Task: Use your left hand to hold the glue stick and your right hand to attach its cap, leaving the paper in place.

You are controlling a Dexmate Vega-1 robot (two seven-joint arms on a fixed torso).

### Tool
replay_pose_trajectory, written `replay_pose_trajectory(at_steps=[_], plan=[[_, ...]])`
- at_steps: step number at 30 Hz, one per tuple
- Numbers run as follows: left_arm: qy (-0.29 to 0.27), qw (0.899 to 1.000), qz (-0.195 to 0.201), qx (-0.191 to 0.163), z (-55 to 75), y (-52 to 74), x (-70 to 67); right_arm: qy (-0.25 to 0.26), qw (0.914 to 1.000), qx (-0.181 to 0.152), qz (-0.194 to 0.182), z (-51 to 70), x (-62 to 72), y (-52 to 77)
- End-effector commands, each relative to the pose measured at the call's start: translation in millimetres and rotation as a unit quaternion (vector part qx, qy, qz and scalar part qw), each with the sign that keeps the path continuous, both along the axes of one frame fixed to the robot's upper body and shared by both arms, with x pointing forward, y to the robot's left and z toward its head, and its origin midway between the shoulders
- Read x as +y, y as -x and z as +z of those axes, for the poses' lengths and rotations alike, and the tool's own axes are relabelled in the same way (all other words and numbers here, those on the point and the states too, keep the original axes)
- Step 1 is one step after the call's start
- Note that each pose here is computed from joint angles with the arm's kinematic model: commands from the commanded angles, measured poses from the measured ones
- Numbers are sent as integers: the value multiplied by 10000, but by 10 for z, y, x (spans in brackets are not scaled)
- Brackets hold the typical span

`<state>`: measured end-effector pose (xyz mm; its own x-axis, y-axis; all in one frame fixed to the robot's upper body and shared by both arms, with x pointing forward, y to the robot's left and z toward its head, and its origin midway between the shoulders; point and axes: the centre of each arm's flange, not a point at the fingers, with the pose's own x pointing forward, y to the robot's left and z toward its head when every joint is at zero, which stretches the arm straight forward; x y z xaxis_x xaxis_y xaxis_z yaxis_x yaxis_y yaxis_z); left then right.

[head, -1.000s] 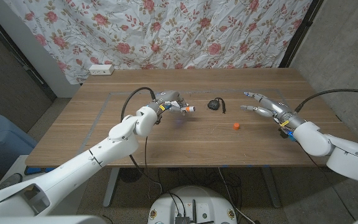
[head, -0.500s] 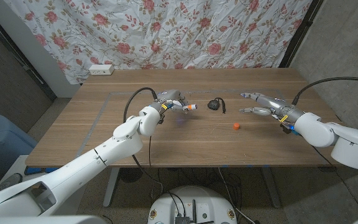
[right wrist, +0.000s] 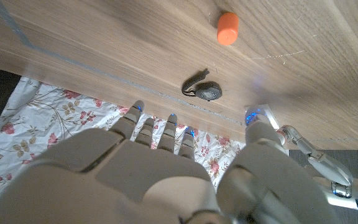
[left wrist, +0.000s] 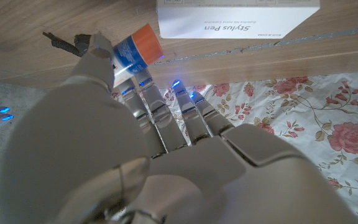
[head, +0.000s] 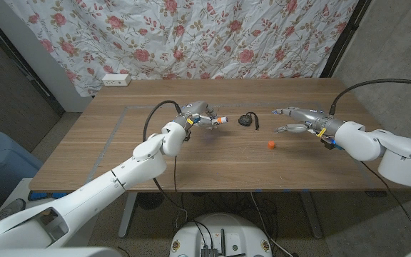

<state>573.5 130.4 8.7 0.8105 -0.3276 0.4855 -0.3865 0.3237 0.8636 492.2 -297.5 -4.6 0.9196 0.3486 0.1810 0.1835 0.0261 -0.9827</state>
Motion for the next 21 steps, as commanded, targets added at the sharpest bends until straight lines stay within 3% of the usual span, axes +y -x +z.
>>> replay_pose_trajectory(at_steps=[1, 21], plan=[[373, 9993, 7, 27, -50, 9, -8, 645, 9974, 188, -271, -5, 98, -3], [577, 9983, -83, 43, -99, -29, -5, 1220, 9913, 331, -374, -120, 239, -102]])
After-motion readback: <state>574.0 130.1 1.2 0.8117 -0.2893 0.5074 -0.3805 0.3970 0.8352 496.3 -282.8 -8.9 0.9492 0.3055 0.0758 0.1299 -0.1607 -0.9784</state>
